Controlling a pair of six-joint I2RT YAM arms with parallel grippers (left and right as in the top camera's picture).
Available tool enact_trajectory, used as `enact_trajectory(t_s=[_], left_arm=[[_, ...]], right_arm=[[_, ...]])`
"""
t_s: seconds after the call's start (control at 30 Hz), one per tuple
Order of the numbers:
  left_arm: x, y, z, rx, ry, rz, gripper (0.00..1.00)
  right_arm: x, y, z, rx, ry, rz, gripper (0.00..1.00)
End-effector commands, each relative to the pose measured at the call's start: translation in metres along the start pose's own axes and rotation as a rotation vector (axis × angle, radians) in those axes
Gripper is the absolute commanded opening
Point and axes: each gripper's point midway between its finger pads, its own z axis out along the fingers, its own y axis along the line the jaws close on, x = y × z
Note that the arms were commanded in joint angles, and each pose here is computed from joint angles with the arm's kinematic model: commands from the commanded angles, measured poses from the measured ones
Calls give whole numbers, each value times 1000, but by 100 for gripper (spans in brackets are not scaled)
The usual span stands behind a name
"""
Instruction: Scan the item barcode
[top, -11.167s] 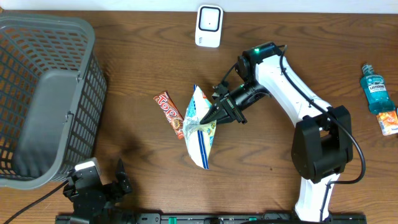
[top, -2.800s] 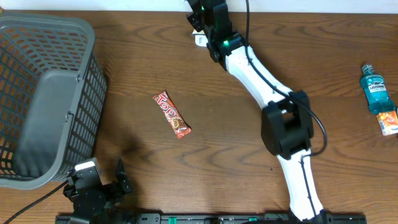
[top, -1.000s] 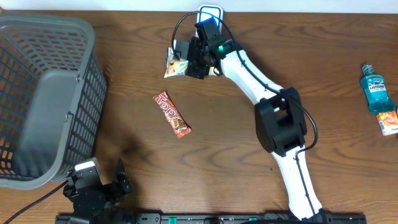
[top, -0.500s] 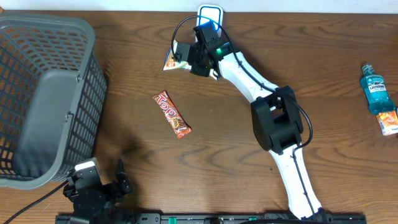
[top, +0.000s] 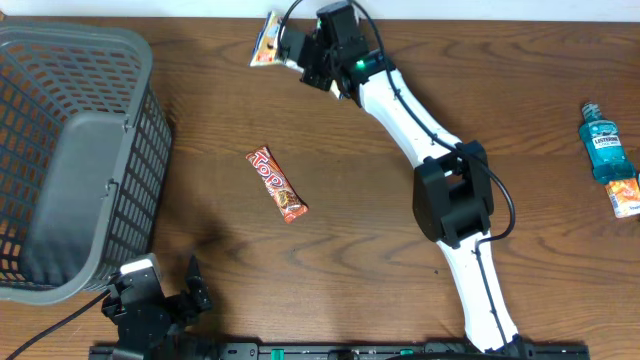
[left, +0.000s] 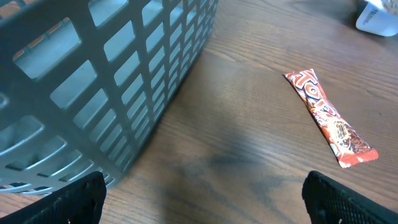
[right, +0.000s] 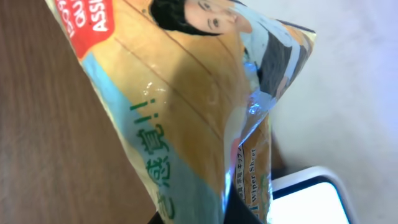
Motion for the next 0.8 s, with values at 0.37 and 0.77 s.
enact_trajectory(t_s=[0.37,0.77], left_arm=[[-2,2,-1,-13,-9,-5,98],[-2,2,-1,-13,-9,-5,98]], right_arm=[[-43,-46,1,169,-242,-4,1],[-22,-55,13,240,-185,69,1]])
